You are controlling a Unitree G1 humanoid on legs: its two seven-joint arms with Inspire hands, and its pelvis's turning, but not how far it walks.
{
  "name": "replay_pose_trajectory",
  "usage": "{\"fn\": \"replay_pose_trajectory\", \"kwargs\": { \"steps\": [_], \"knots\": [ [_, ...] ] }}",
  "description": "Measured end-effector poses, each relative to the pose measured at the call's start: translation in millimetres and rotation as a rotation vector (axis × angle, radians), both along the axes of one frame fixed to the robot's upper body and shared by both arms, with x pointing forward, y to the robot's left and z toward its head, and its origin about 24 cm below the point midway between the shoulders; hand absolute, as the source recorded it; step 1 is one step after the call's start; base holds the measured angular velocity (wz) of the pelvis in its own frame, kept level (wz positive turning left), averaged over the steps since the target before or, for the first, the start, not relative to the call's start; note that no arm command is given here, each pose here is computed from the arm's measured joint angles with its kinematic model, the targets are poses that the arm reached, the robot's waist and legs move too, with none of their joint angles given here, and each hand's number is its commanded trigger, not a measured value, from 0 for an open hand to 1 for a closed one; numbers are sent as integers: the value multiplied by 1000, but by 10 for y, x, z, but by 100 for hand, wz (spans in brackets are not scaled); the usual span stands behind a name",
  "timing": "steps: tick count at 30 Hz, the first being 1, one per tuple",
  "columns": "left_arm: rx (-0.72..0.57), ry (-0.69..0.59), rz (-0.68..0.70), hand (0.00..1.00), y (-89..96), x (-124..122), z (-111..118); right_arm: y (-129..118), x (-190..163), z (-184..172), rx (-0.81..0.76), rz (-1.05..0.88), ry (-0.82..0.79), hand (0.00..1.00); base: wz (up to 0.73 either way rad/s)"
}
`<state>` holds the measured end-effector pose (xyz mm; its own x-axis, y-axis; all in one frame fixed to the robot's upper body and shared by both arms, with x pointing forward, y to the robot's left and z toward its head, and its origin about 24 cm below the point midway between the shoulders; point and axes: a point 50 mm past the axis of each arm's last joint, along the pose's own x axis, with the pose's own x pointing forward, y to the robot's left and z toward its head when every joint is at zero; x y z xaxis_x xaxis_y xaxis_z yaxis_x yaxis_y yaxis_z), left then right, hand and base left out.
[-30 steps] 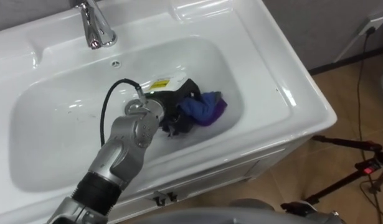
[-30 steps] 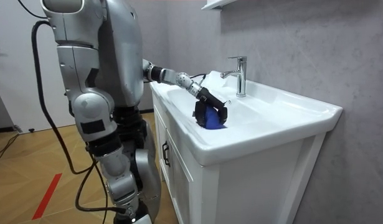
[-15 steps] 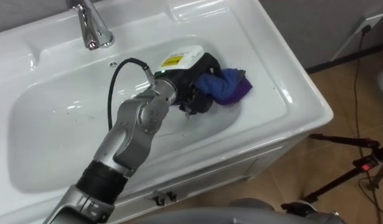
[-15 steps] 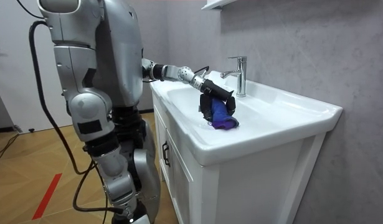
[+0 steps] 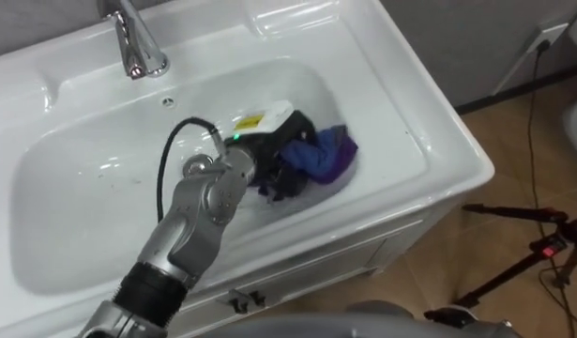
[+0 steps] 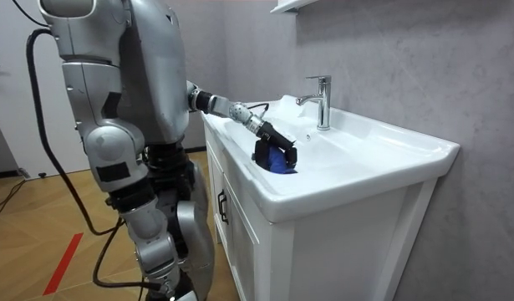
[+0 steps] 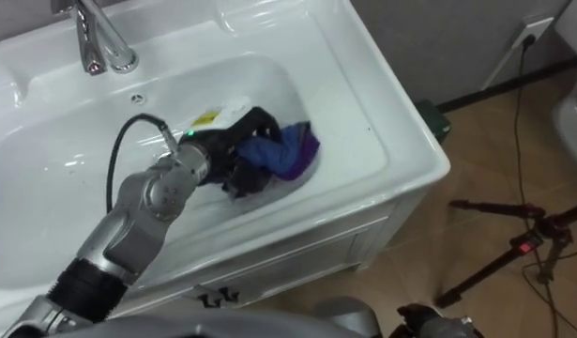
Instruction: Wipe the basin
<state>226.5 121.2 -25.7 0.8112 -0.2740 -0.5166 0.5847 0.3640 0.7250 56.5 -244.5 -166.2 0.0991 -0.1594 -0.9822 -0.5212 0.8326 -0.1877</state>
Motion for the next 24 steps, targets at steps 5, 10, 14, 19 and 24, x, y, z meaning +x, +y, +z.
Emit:
{"fn": "replay_pose_trajectory", "kwargs": {
  "steps": [5, 10, 14, 19, 24],
  "knots": [
    [20, 15, 82, 100, 183, -79, -177, -40, 40, 18, -1, -39, -11, 0, 13],
    [43, -14, 172, 100, 368, -129, -309, -91, 46, 34, -27, -88, -43, 0, -4],
    [135, -56, 262, 100, 664, -230, -398, -137, -10, 39, -64, -122, -15, 0, 0],
    [387, -125, 326, 100, 1173, -467, -447, -203, -41, 56, -91, -146, -16, 0, 0],
    [543, -144, 317, 100, 1341, -559, -460, -320, -119, 87, -116, -152, -17, 0, 1]
  ]
}}
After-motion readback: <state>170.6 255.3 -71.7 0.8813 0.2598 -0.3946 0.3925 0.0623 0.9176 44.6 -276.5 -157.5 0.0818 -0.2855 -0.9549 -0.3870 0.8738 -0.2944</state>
